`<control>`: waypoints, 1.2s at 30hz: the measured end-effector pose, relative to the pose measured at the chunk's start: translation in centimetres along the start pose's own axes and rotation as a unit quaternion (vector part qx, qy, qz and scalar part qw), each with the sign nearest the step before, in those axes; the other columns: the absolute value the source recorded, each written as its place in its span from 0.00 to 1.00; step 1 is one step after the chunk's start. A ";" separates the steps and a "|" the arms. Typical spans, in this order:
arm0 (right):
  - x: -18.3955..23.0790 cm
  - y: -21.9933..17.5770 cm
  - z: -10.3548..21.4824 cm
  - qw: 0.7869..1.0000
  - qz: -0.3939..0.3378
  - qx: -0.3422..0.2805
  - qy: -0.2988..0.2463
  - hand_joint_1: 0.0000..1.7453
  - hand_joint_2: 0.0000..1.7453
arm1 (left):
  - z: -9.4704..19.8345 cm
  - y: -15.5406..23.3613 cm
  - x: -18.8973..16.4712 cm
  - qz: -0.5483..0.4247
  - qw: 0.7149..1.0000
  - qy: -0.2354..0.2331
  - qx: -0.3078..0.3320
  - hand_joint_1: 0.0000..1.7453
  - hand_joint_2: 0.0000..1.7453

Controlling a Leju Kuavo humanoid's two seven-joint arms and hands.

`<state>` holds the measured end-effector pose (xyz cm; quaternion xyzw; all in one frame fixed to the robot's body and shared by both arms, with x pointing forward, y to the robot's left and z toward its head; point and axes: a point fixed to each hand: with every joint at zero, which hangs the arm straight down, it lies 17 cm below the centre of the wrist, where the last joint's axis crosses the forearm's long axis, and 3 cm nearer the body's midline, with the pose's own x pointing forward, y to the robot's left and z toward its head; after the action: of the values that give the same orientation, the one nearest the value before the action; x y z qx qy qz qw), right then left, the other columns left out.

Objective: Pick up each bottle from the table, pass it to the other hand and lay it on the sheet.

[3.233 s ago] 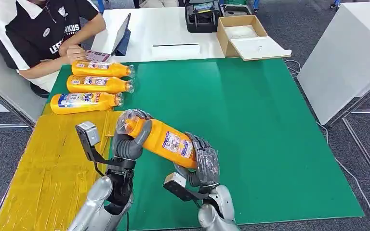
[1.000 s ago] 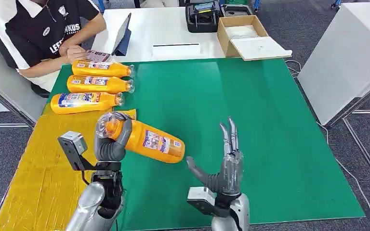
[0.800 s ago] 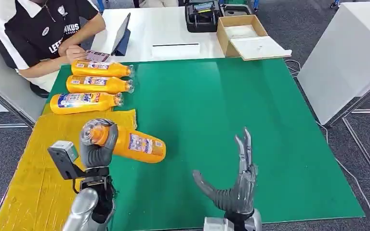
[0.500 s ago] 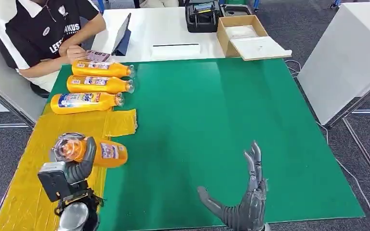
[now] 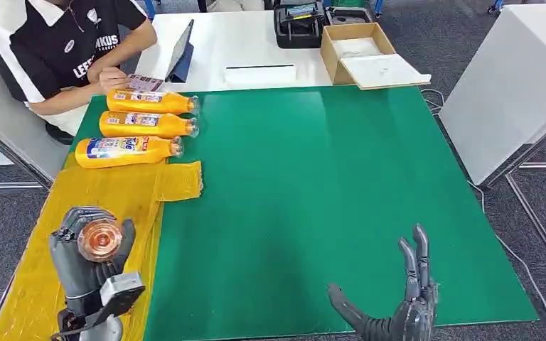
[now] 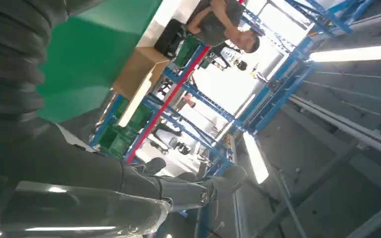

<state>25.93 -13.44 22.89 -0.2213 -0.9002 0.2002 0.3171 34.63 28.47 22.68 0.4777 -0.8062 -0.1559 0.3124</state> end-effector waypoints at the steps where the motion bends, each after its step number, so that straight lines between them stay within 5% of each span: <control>1: -0.1 -0.1 0.2 1.000 0.002 0.000 0.003 0.00 1.00 | -0.1 -0.1 0.5 -0.026 1.000 -0.017 -0.008 1.00 1.00; 9: -0.9 0.0 0.8 1.000 0.012 0.014 0.022 0.00 1.00 | -0.2 -2.4 1.9 -0.170 0.978 -0.093 -0.078 1.00 1.00; 13: -1.0 -0.1 1.0 1.000 0.010 0.015 0.024 0.00 1.00 | -0.4 -3.0 1.1 -0.194 0.974 -0.074 -0.091 1.00 1.00; 17: -1.0 0.1 1.2 0.999 0.007 0.021 0.027 0.00 1.00 | 0.2 -5.3 -1.4 -0.204 0.972 0.010 -0.114 1.00 1.00; 26: -1.3 0.8 0.9 0.999 0.012 0.033 0.035 0.00 1.00 | 2.6 -11.7 -3.8 -0.185 0.962 0.088 -0.181 1.00 1.00; 36: -1.6 1.4 0.1 0.999 0.011 0.040 0.030 0.00 1.00 | 3.3 -16.3 -4.0 -0.187 0.952 0.077 -0.231 1.00 1.00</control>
<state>27.36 -13.19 21.35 -0.2246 -0.8790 0.2324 0.3506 44.79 23.69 9.84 0.5452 -0.6177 -0.3564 0.4407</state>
